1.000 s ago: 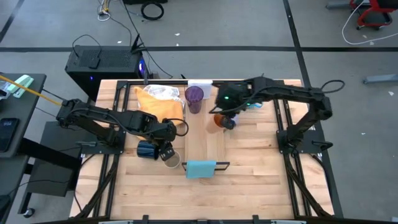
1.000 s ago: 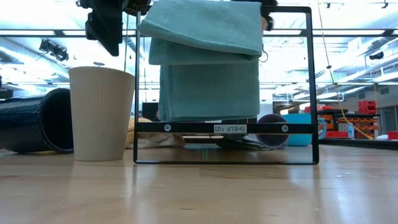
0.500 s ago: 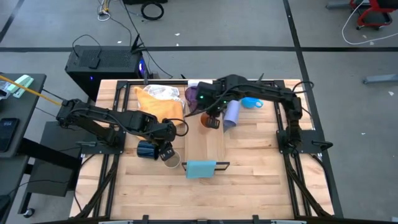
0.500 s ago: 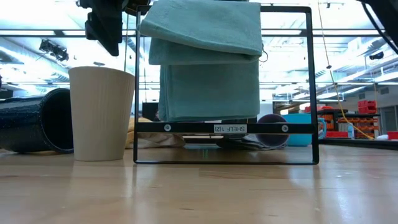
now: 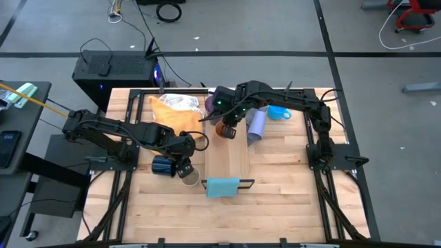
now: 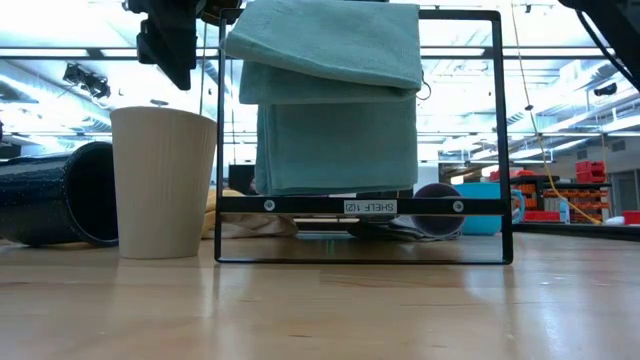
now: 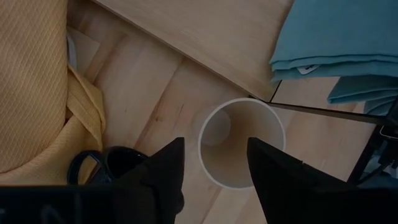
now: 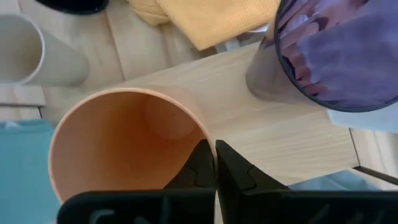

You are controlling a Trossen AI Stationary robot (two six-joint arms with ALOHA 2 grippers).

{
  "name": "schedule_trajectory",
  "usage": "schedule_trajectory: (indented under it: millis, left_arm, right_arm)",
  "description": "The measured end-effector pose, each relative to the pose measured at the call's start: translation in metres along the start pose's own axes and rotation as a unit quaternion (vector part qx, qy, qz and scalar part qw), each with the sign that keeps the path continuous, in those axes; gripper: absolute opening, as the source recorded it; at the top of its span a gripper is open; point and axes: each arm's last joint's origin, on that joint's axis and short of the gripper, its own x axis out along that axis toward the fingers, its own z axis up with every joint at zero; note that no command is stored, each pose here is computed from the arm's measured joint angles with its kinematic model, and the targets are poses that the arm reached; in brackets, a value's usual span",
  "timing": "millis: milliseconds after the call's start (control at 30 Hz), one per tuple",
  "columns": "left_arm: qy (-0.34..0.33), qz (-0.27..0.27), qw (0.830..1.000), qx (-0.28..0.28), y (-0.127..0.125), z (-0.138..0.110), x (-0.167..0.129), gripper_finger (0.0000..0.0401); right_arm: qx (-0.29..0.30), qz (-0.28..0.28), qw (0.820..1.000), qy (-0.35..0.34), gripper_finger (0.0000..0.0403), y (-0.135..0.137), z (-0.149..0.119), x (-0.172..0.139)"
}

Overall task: Stack small to large cups/mugs on shelf
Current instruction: Put the orange cup on the shelf

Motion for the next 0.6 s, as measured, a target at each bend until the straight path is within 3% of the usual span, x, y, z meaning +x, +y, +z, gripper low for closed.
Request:
schedule_trajectory:
  millis: [600]
  left_arm:
    - [0.0, 0.0, 1.0, 0.0, 0.0, 0.0, 0.0, 0.0183]
  right_arm:
    - [0.154, 0.027, 0.987, 0.021, 0.0, -0.015, -0.001, 0.005]
